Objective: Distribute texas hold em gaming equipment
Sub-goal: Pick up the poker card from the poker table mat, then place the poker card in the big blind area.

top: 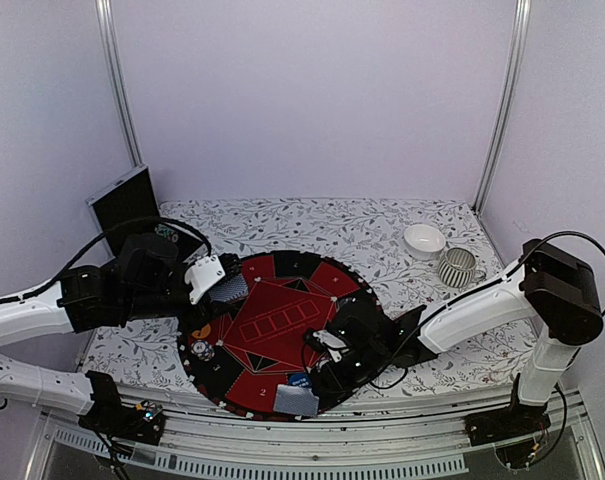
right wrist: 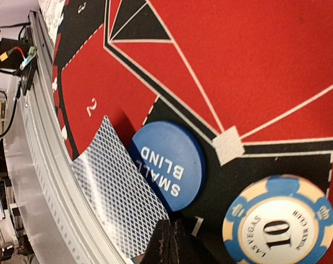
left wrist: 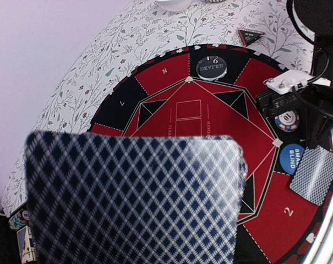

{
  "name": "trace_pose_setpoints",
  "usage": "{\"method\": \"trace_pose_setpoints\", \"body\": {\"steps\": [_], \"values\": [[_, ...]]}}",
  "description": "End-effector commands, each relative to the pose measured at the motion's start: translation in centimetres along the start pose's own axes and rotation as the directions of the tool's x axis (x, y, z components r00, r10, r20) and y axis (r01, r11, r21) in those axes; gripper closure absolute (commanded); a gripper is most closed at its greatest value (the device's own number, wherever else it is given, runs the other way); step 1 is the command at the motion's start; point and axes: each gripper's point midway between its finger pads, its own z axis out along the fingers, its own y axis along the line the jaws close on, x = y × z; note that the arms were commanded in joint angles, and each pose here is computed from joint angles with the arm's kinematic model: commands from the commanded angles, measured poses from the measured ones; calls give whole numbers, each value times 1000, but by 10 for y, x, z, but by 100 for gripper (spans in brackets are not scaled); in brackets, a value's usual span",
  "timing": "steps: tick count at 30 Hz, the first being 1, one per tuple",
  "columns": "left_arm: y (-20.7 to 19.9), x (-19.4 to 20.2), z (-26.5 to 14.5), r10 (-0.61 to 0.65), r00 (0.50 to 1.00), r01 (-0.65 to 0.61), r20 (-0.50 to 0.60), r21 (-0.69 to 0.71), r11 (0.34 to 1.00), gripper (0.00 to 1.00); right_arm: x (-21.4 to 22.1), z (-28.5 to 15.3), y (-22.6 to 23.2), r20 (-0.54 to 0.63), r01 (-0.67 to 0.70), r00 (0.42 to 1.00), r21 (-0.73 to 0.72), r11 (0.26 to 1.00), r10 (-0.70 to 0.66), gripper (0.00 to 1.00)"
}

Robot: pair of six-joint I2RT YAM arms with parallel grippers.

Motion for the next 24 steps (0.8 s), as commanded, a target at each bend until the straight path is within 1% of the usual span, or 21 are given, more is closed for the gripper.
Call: {"method": "trace_pose_setpoints", "body": {"steps": [1,5,7,9,11,15,21,24], "values": [[5,-6,-6,7,1000,-6,27,-12,1000,54,10,-14,18,-62,64,996,-35,997,-66,98],[7,-5,-6,4,1000,-4,22,-20,1000,53,-3,-36,54,-57,163,983,-134,977,-172,98],[10,-5,-7,0,1000,0,18,-34,999,53,-20,-51,78,-17,219,974,-181,959,-226,98],[15,-7,-10,-8,1000,9,14,-58,998,53,-44,-62,87,25,245,969,-171,954,-244,98],[23,-9,-13,-17,1000,17,9,-90,996,53,-66,-69,90,47,227,974,-192,955,-222,98],[37,-15,-19,-26,1000,25,-7,-143,989,52,-119,-70,82,103,146,986,-173,974,-129,98],[60,-28,-25,-49,998,40,-30,-233,972,52,-181,-35,64,119,10,993,-164,986,10,98],[69,-31,-26,-66,997,54,-39,-254,966,52,-202,-14,53,119,-71,989,-163,984,91,98]]}}
